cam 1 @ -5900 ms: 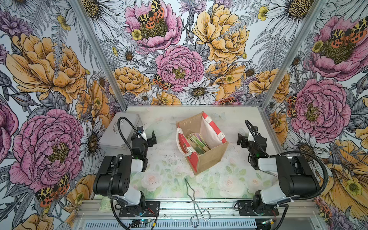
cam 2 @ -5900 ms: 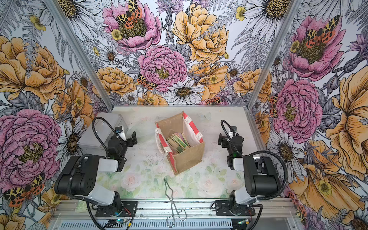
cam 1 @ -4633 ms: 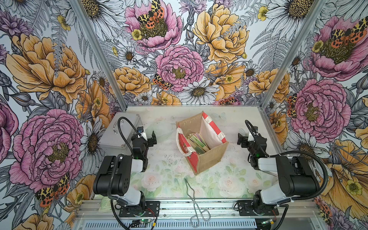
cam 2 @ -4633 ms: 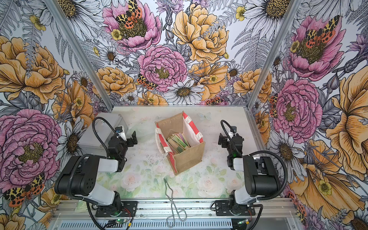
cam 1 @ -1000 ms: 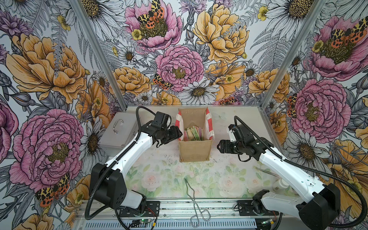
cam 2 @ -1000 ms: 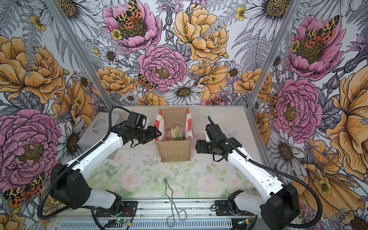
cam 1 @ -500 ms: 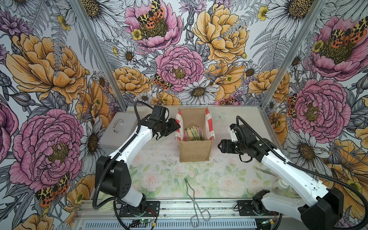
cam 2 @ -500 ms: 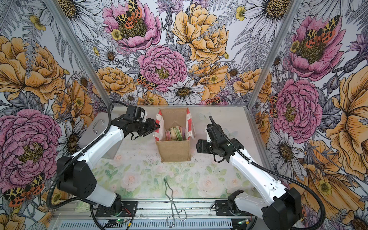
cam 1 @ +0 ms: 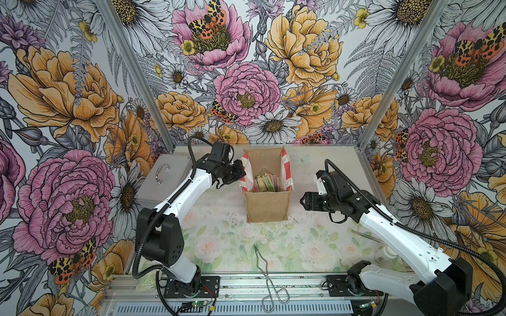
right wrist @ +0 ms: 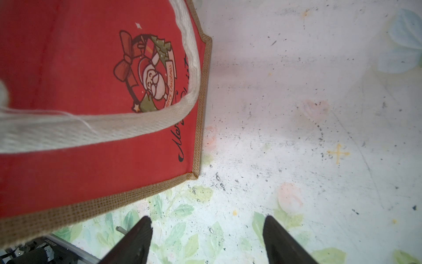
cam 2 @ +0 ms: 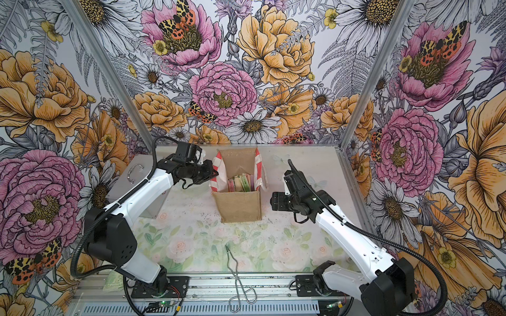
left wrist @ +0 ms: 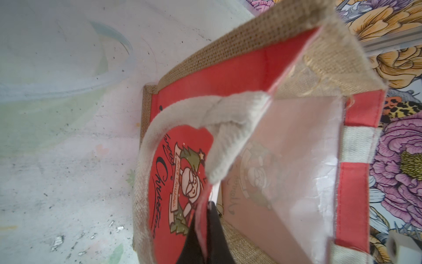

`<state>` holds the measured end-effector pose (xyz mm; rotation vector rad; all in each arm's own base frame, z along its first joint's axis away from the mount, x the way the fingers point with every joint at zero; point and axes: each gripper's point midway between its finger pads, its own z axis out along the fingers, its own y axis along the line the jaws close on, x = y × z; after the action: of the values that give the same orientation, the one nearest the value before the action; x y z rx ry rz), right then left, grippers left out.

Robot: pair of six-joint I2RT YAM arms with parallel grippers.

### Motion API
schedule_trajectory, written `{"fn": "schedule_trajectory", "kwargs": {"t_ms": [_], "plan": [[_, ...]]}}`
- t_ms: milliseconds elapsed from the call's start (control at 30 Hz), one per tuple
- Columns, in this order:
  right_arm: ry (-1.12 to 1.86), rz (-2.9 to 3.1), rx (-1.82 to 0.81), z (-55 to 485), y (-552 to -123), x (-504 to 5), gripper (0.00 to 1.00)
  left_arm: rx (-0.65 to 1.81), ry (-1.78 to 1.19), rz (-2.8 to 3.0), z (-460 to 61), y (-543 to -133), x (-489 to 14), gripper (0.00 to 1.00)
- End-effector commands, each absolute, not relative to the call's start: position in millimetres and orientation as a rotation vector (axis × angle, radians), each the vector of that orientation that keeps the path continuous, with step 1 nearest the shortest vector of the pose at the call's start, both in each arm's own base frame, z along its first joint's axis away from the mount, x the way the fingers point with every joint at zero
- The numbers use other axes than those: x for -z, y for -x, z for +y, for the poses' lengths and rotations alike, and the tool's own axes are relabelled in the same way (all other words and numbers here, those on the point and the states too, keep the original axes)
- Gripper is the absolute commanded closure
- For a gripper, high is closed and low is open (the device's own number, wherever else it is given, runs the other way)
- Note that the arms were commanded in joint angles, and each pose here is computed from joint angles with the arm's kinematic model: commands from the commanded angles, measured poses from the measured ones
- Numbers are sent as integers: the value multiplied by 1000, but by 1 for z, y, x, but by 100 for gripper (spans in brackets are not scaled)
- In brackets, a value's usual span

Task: Take out the folding fans from the tote bags
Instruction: Pick up the canvas bag from the center of the board.

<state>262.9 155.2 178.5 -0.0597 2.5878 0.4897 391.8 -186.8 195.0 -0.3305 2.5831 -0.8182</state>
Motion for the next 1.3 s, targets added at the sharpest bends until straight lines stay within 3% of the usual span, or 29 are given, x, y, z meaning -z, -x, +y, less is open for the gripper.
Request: {"fn": "schedule_trajectory", "kwargs": {"t_ms": [0, 433, 533, 700, 833, 1033, 1267], "plan": [[60, 2538, -495, 153, -266, -193, 26, 811, 225, 2485, -185, -425, -213, 100], [165, 2275, -553, 158, -275, -259, 38, 677, -324, 2098, -240, -512, -328, 100], [164, 2236, -560, 159, -277, -260, 39, 525, -428, 2008, -243, -521, -342, 100], [146, 2180, -594, 165, -287, -240, 47, 333, -631, 1859, -264, -500, -323, 100], [117, 2143, -647, 171, -291, -227, 49, -63, -818, 1659, -279, -468, -289, 100], [97, 2141, -612, 163, -288, -218, 50, 426, -684, 1732, -280, -477, -308, 100], [107, 2087, -564, 157, -292, -223, 52, 619, -829, 1577, -310, -467, -347, 100]]}}
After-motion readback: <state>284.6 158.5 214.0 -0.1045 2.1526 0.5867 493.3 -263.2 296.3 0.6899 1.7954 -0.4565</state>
